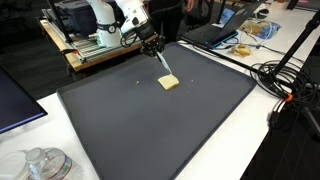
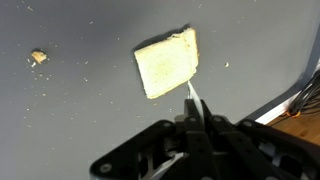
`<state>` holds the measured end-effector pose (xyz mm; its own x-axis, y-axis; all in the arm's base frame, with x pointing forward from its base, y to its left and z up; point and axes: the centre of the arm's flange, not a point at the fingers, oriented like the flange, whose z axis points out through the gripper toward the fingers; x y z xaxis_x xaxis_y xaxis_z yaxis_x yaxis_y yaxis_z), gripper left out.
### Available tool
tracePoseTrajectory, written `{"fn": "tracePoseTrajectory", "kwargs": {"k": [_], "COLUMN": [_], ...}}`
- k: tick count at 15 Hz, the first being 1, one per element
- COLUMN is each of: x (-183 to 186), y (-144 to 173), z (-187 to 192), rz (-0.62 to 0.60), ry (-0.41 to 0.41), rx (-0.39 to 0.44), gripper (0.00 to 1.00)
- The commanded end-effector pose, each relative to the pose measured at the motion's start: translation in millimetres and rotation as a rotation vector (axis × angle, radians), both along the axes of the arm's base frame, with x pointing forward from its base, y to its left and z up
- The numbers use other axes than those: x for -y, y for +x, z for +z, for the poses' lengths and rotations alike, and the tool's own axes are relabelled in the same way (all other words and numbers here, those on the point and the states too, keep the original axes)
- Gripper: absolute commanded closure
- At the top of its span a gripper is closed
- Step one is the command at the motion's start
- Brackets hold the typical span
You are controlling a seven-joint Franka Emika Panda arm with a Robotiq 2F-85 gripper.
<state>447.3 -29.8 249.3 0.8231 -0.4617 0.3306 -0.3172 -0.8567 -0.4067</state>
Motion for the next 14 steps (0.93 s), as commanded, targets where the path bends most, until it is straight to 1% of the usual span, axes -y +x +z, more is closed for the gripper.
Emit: {"fn": "tracePoseTrajectory", "kwargs": {"k": [1,4,8,11,14], "x": [-36,-63,-92,-103,-106], "y": [-10,-9,-6,0,9], "z": [12,18,24,28,29], "rz": [0.044,0.085,0.14,0.182,0.228], "ry": [-0.068,-0.143,-0.205,-0.238,-0.256], "rx": [0.017,0.005,-0.017,-0.036,-0.068], "gripper": [0.99,0.99,0.99,0.99,0.99]}}
